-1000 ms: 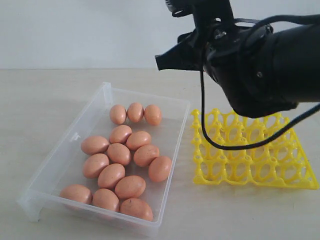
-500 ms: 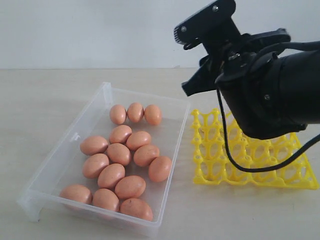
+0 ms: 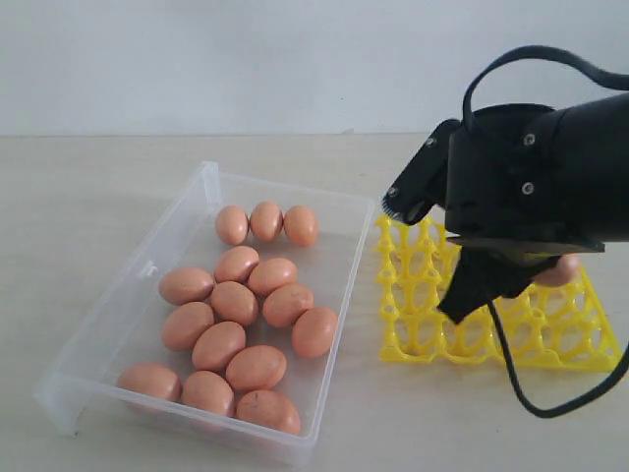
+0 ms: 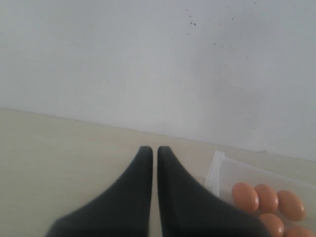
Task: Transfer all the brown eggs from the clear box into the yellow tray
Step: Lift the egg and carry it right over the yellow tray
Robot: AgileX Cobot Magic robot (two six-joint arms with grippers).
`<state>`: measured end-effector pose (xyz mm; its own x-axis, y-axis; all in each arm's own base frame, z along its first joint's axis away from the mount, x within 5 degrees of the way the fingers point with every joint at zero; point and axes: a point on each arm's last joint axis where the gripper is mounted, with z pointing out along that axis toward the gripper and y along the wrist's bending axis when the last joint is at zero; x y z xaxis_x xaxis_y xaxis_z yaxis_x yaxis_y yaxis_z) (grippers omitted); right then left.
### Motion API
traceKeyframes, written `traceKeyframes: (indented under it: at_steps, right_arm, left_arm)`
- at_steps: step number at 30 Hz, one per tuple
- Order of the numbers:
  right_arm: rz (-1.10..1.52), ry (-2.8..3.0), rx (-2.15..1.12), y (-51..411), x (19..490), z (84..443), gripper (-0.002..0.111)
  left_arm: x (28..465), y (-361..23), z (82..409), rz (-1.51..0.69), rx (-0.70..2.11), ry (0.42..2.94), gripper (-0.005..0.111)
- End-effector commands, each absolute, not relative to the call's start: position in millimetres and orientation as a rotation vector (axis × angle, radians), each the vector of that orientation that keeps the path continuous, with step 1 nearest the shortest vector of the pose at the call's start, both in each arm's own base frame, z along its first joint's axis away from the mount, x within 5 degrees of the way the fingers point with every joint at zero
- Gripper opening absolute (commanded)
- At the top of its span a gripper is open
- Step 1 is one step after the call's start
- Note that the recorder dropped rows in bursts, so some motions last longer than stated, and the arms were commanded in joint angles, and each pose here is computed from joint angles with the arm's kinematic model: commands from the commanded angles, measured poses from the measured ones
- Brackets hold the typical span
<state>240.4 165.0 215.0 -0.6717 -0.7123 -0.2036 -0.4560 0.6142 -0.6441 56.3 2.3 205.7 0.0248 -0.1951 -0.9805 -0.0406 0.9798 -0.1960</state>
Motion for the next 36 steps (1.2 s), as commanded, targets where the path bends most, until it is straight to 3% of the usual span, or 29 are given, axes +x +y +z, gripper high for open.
traceKeyframes:
  at_steps: [1, 7, 13, 18, 36]
  right_arm:
    - [-0.190, 2.331, -1.042, 199.6, 240.4, 208.5, 0.000]
    - [0.190, 2.207, -0.682, 183.1, 282.1, 222.6, 0.000]
    - [0.423, 1.845, -0.604, 159.9, 298.8, 229.0, 0.000]
    - [0.243, 1.609, -0.463, 116.8, 290.0, 209.6, 0.000]
    - [0.378, 1.596, -0.437, 131.2, 344.4, 139.6, 0.000]
  left_arm:
    - [56.4, 2.1, 207.0, -0.125, -0.186, 1.542, 0.004]
    - [56.4, 2.1, 207.0, -0.125, -0.186, 1.542, 0.004]
    - [56.4, 2.1, 207.0, -0.125, -0.186, 1.542, 0.004]
    - [56.4, 2.1, 207.0, -0.125, -0.186, 1.542, 0.004]
    - [56.4, 2.1, 207.0, -0.125, -0.186, 1.542, 0.004]
